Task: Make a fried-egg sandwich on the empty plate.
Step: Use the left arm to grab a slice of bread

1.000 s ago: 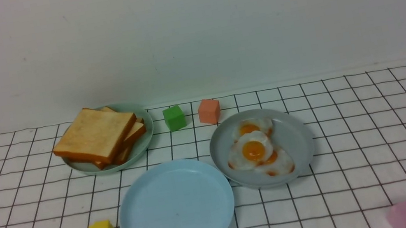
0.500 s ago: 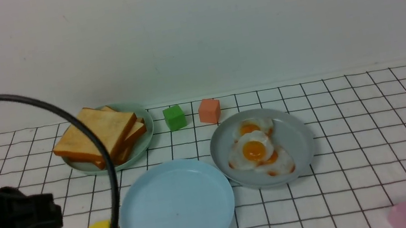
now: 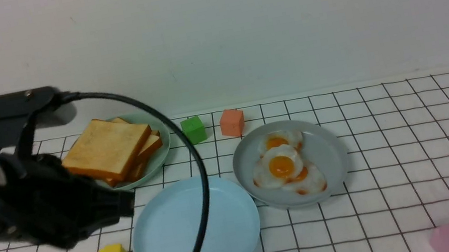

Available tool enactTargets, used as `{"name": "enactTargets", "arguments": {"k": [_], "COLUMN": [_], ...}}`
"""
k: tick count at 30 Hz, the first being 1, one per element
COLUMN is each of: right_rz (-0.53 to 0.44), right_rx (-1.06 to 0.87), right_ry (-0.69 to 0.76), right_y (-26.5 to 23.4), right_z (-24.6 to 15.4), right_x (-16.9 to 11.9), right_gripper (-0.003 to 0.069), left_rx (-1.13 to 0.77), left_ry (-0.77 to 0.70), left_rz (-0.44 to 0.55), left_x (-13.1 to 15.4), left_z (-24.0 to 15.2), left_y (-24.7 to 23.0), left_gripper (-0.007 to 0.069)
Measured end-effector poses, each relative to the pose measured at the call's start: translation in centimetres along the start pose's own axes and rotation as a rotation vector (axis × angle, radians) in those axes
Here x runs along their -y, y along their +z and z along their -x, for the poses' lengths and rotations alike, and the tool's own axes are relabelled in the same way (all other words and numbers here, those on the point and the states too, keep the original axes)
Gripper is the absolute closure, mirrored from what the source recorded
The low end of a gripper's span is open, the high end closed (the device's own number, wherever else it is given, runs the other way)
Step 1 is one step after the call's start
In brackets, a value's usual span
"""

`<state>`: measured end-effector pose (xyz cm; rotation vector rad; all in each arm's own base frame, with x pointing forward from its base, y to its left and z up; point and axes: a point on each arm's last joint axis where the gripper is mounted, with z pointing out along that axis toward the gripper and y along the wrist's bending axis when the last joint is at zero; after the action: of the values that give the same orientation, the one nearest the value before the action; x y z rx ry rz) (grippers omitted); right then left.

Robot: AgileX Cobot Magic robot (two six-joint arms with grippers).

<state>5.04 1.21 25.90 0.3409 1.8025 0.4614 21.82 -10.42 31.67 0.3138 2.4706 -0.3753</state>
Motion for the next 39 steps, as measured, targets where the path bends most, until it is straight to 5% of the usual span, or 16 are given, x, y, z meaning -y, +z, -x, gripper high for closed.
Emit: {"name": "enactTargets", "arguments": {"k": [6,9,14,18,24,27,39], "right_rz": [-0.015,0.011,0.081,0.121,0.128,0.129,0.129], "right_rx": [-0.504,-0.601,-0.617,-0.615,-0.614,-0.609,-0.600], "right_ry": [-0.283,-0.341,-0.379,-0.423,-0.447,-0.449,-0.450], "right_y": [-0.5,0.1,0.7,0.7,0.7,0.7,0.8], "right_z": [6.4,8.2,8.8,8.8,8.8,8.8,8.9], "right_x": [-4.8,-5.9,-6.9,-7.2,-7.2,-7.2,-7.2], "right_gripper": [0.0669,0.0668,0.0666,0.0665,0.0662,0.0659,0.0655], "left_rx": [-0.059,-0.080,-0.091,-0.102,-0.115,-0.088,-0.065], "left_ry": [0.024,-0.009,-0.031,-0.061,-0.026,0.033,0.224], "left_rz": [0.105,0.148,0.193,0.219,0.239,0.230,0.277], "left_x": [-1.1,-2.7,-5.1,-7.2,-9.2,-9.1,-10.2], "left_z": [4.9,7.2,10.0,11.9,12.9,13.0,12.2], "left_y": [5.0,7.5,11.2,14.4,18.4,19.5,23.6], "left_gripper": [0.0638,0.0638,0.0630,0.0544,0.0266,0.0186,0.0150]}}
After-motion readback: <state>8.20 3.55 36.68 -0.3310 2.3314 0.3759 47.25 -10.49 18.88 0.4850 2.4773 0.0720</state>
